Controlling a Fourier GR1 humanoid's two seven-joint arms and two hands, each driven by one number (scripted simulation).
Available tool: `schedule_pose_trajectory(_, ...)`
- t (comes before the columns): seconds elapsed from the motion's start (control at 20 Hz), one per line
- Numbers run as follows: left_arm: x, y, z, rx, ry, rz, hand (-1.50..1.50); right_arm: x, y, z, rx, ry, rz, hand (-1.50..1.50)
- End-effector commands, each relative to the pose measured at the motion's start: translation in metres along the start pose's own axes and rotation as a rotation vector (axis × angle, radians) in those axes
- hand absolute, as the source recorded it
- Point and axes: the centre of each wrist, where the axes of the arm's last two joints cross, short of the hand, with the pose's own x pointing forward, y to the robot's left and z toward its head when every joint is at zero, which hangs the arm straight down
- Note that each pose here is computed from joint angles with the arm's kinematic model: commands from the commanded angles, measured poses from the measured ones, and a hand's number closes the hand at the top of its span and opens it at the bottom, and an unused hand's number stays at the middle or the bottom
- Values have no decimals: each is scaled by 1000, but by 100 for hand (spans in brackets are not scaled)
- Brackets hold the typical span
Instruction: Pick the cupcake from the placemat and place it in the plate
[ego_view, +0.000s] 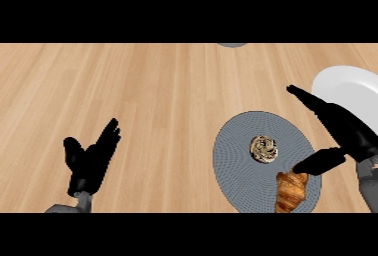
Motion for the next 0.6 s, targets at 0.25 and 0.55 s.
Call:
schedule_pose_trajectory(0.25, -7, 1, -6, 1, 37, 3, 0, 5, 49, -10, 95, 29, -27, -150)
schedule_pose_trajectory(0.55, -14, -3, -12, -7, 43, 6, 0, 20, 62, -4, 91, 36, 13, -150)
